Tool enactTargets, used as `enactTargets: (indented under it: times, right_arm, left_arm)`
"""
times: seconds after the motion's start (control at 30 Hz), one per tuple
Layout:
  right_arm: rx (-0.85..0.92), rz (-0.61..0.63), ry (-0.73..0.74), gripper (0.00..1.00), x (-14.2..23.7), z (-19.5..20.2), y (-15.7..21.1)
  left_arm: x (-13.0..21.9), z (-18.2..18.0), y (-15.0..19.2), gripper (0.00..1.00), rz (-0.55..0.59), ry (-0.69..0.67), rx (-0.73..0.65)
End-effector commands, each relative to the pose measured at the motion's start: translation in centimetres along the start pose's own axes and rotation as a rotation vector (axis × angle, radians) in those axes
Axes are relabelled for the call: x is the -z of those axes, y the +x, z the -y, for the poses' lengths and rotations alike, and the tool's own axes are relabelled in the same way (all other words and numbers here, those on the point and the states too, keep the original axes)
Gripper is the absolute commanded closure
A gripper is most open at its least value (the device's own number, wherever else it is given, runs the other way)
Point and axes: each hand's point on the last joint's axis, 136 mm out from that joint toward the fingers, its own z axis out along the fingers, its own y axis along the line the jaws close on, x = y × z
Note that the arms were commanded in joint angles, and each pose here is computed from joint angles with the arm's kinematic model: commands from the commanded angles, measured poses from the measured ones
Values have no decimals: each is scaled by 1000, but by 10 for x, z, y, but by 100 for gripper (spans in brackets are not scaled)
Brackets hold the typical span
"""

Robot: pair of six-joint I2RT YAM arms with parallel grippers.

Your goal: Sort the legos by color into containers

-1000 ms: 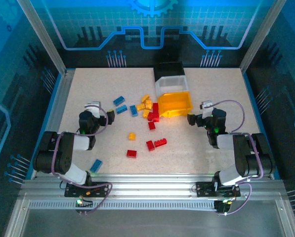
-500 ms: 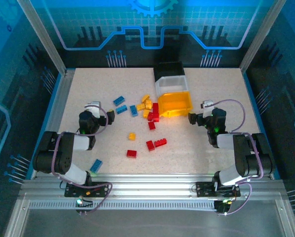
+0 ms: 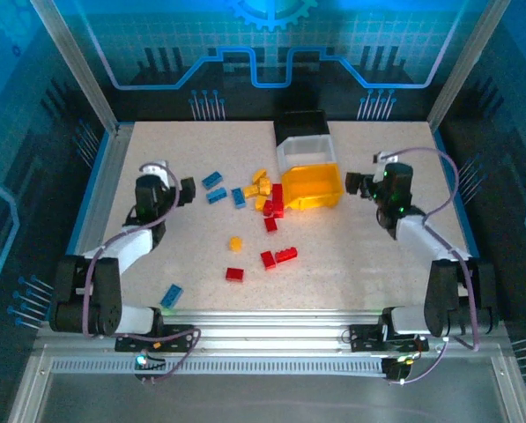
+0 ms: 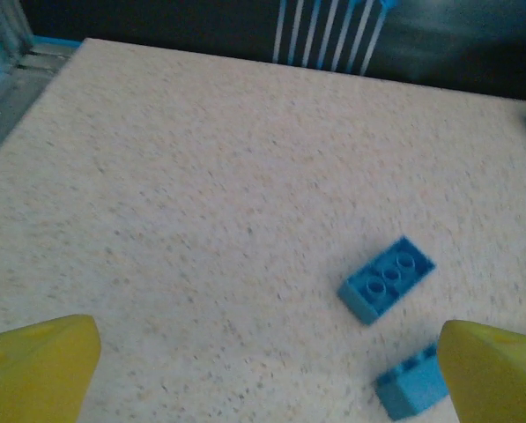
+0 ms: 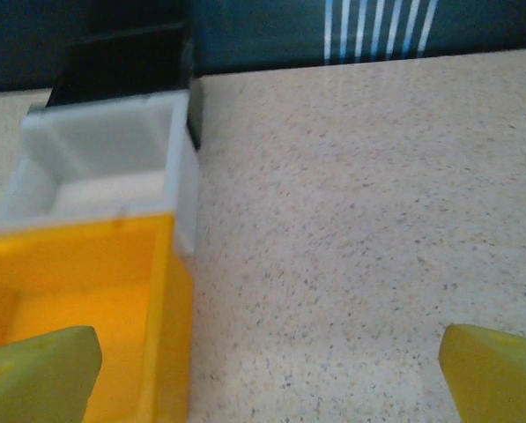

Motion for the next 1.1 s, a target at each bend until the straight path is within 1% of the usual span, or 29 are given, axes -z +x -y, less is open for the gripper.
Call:
enactTargets:
  times: [0.0, 0.1, 0.17, 0.27, 0.33, 0.4, 0.47, 0.5, 0.6, 0.63, 0.8, 1.07]
  right_arm:
    - [-187, -306, 103, 0, 15, 18, 30]
    - [-238, -445, 55, 0, 18, 5, 41]
    - [-245, -508, 20, 0, 23, -8, 47]
    - [-224, -565, 6, 0, 36, -22, 55]
    - [-216, -609, -11, 0, 44, -32, 63]
    - [-203, -660, -44, 0, 53, -45, 73]
    - [-178, -701, -70, 0, 63, -58, 82]
    - [-163, -721, -74, 0, 68, -63, 88]
    - [-132, -775, -82, 0, 83, -74, 103]
    - [-127, -789, -87, 0, 87, -78, 108]
    - [-133, -861, -123, 0, 106, -96, 137]
    - [-50, -959, -160, 2, 126, -131, 178]
  left_arm:
    - [18, -20, 11, 1, -171, -136, 106]
    - [28, -10, 6, 1, -232, -99, 143]
    - [34, -3, 5, 1, -263, -68, 156]
    - [46, -1, 6, 1, -295, -63, 216]
    - [55, 0, 10, 1, -334, -71, 249]
    - [65, -4, 16, 1, -388, -109, 277]
    - [73, -3, 21, 1, -420, -107, 292]
    - [77, 2, 22, 1, -434, -79, 299]
    - [89, 27, 24, 1, -464, 73, 301]
    - [93, 31, 26, 1, -471, 94, 307]
    - [110, 52, 48, 1, -575, 173, 313]
    - [137, 94, 86, 1, -693, 270, 202]
